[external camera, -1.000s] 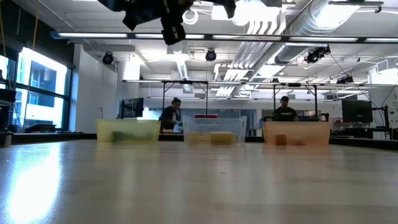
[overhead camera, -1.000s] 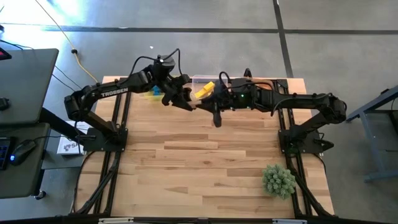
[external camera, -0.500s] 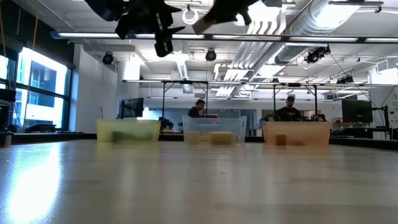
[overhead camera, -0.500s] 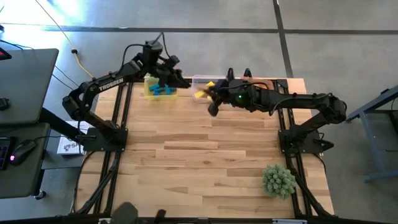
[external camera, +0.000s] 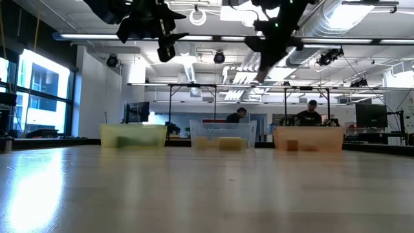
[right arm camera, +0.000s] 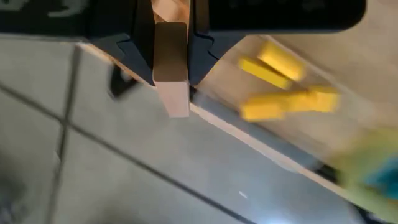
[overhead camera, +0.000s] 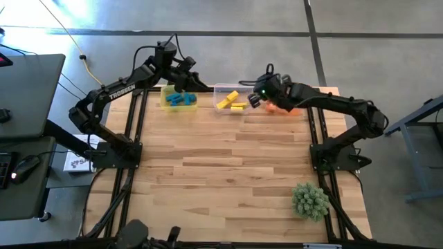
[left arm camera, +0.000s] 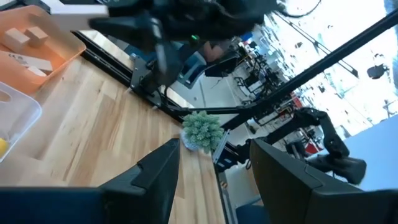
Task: Sort & place blocks by color
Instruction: Put the brown block into the orange bin, then return to Home Position
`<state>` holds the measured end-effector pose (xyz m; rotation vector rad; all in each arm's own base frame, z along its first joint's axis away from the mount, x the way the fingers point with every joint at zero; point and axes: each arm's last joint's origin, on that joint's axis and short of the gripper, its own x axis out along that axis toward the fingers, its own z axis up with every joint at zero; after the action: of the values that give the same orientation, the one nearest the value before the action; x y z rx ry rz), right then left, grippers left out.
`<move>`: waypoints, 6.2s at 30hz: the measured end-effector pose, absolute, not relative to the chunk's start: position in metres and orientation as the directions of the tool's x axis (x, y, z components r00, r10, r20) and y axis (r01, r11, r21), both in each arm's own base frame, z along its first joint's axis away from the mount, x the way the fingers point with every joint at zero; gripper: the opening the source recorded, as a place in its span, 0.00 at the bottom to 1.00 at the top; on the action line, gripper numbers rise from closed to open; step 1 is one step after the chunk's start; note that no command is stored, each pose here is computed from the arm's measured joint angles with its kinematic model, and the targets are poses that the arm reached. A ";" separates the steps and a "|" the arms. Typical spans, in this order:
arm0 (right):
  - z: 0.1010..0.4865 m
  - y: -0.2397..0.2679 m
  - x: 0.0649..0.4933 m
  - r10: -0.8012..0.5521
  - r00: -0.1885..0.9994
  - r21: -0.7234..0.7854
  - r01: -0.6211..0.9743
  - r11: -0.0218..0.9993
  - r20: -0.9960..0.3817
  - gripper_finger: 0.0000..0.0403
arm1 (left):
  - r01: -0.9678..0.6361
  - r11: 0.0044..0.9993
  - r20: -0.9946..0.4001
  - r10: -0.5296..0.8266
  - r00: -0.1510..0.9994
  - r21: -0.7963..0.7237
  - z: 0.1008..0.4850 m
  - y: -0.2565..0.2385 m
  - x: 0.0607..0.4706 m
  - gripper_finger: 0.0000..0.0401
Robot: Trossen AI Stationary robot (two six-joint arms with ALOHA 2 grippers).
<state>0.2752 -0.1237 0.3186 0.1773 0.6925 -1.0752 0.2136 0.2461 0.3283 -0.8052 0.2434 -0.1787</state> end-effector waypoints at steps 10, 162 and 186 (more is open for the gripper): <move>0.303 -0.170 0.227 -0.592 0.090 -0.127 0.941 0.315 -0.801 0.09 | -0.055 0.722 -0.203 -0.120 0.972 -0.690 0.327 0.244 0.222 0.46; 0.286 -0.013 0.106 -0.162 0.986 0.319 0.165 0.933 -0.037 0.38 | -0.035 0.956 -0.042 0.023 0.999 -0.290 0.170 0.001 0.096 0.46; 0.186 -0.008 0.094 -0.059 0.989 0.300 0.016 0.954 0.135 0.38 | -0.034 0.956 -0.042 0.023 0.999 -0.290 0.170 0.001 0.096 0.46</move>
<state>0.0938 -0.0084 0.1863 0.3030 -0.1430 -0.0378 0.0956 0.0012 0.1703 -0.2948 0.0384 0.0289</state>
